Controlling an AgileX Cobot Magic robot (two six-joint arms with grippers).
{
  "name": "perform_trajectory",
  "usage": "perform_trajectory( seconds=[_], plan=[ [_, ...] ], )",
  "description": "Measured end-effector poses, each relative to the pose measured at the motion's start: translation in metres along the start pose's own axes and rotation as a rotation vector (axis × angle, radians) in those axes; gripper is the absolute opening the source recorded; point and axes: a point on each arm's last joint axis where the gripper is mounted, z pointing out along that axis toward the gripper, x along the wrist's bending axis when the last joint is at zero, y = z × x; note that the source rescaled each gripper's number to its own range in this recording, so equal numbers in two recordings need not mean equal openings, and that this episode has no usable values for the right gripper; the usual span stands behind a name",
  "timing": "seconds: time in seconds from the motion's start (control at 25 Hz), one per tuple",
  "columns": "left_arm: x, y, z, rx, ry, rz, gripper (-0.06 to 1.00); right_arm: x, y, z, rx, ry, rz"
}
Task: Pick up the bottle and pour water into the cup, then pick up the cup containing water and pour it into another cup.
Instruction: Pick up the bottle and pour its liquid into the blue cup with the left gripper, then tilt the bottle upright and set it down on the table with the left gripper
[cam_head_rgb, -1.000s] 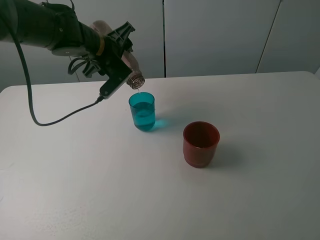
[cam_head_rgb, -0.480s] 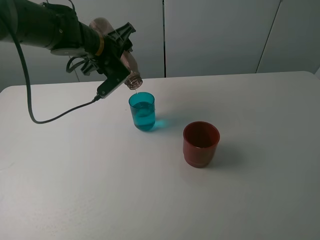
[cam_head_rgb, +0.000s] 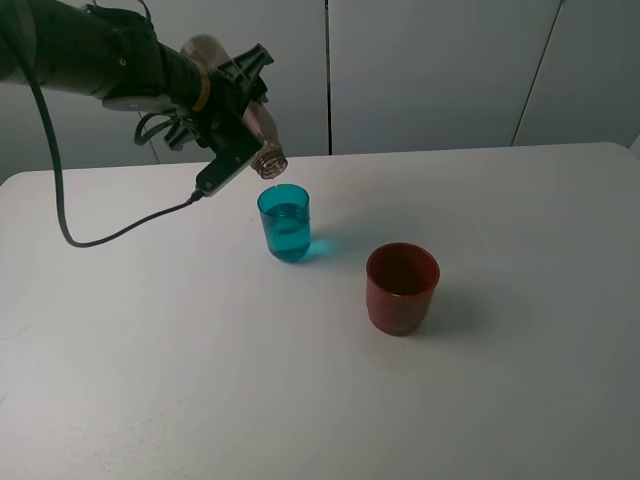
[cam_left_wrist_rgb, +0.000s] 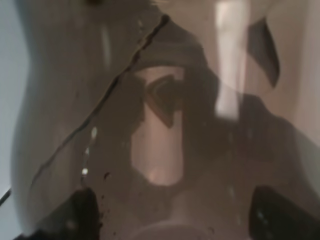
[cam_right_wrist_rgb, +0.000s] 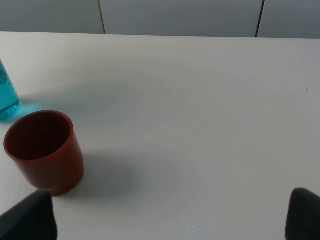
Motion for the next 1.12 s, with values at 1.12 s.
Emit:
perform_trajectory(
  seconds=[1.12],
  plan=[
    [-0.003, -0.029, -0.011, 0.005, 0.062, -0.92, 0.01, 0.0, 0.0, 0.0, 0.0, 0.0, 0.013]
  ],
)
